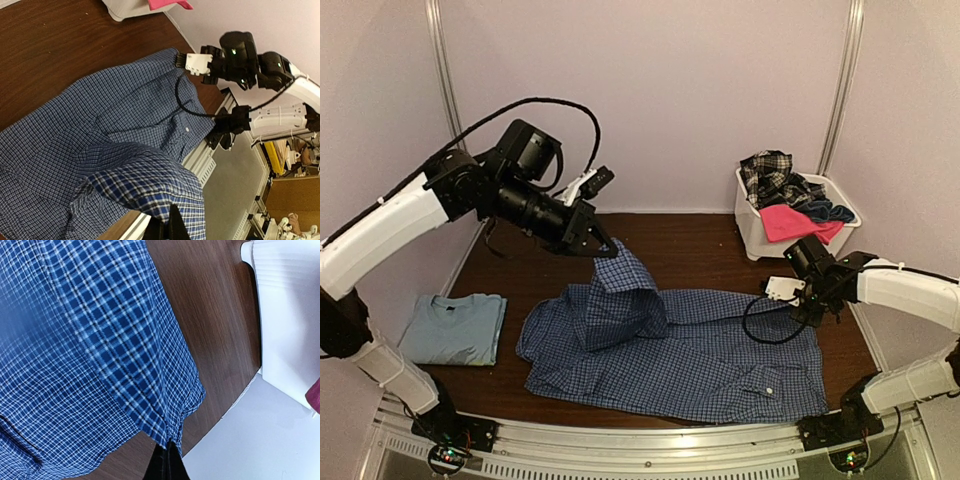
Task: Fold and stack the mixed laundry pile
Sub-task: Fold the 1/3-folded shirt at the center of the board.
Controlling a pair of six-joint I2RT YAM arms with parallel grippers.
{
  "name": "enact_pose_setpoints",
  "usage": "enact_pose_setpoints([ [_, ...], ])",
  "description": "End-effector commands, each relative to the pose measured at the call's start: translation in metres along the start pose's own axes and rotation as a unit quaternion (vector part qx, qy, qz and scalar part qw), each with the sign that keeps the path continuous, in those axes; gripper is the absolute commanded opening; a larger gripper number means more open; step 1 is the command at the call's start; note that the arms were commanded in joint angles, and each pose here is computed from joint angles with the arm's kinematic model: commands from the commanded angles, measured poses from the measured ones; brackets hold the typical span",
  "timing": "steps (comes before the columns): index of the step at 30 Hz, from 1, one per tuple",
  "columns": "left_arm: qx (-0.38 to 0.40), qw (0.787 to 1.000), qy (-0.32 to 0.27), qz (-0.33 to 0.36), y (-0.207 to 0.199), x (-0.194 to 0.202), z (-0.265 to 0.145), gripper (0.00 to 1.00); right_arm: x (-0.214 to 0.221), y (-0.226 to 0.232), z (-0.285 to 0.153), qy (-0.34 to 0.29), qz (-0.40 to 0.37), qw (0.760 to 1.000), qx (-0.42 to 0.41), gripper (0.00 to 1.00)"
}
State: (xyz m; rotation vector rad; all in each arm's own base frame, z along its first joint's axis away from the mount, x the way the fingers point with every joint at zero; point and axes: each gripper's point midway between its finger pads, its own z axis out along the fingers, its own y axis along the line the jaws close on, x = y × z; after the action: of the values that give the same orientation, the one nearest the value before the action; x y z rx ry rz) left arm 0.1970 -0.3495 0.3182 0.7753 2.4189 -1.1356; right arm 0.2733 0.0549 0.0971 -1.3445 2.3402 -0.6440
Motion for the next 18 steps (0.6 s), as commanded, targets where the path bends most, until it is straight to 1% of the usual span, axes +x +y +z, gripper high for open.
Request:
enact_pose_setpoints([
  [1, -0.056, 0.994, -0.080, -0.045, 0.050, -0.070, 0.002, 0.00, -0.005, -0.001, -0.002, -0.011, 0.007, 1.000, 0.003, 0.00],
  [4, -0.070, 0.988, -0.120, -0.064, 0.098, -0.123, 0.001, 0.00, -0.009, -0.003, -0.002, -0.014, 0.013, 1.000, 0.001, 0.00],
  [5, -0.060, 0.989, -0.124, -0.058, 0.106, -0.139, 0.008, 0.00, -0.010, -0.004, -0.002, -0.012, 0.014, 1.000, 0.001, 0.00],
  [7, -0.064, 0.987, -0.141, -0.051, 0.134, -0.176, 0.012, 0.00, -0.014, -0.006, -0.002, -0.011, 0.017, 1.000, -0.002, 0.00],
  [8, -0.072, 0.985, -0.149, -0.039, 0.147, -0.193, 0.018, 0.08, -0.016, -0.007, -0.001, -0.011, 0.019, 1.000, -0.004, 0.00],
  [9, -0.085, 0.983, -0.158, -0.036, 0.163, -0.207, 0.021, 0.26, -0.019, -0.007, 0.000, -0.011, 0.022, 1.000, -0.005, 0.00],
  [10, -0.093, 0.982, -0.162, -0.039, 0.182, -0.216, 0.029, 0.36, -0.021, -0.008, 0.002, -0.010, 0.023, 1.000, -0.008, 0.00],
  [11, -0.106, 0.978, -0.169, -0.054, 0.204, -0.222, 0.032, 0.42, -0.024, -0.009, 0.004, -0.009, 0.026, 1.000, -0.009, 0.00],
  [12, -0.121, 0.974, -0.175, -0.072, 0.225, -0.224, 0.034, 0.53, -0.027, -0.011, 0.006, -0.007, 0.029, 1.000, -0.008, 0.00],
  [13, -0.134, 0.972, -0.177, -0.083, 0.243, -0.222, 0.035, 0.62, -0.030, -0.011, 0.008, -0.004, 0.032, 0.999, -0.011, 0.00],
  [14, -0.154, 0.969, -0.172, -0.090, 0.255, -0.217, 0.035, 0.67, -0.033, -0.013, 0.010, -0.001, 0.038, 0.999, -0.013, 0.00],
  [16, -0.185, 0.969, -0.142, -0.084, 0.263, -0.194, 0.032, 0.69, -0.037, -0.013, 0.013, 0.006, 0.038, 0.999, -0.020, 0.00],
  [18, -0.196, 0.970, -0.110, -0.090, 0.262, -0.161, 0.029, 0.69, -0.041, -0.015, 0.015, 0.007, 0.038, 0.999, -0.021, 0.00],
])
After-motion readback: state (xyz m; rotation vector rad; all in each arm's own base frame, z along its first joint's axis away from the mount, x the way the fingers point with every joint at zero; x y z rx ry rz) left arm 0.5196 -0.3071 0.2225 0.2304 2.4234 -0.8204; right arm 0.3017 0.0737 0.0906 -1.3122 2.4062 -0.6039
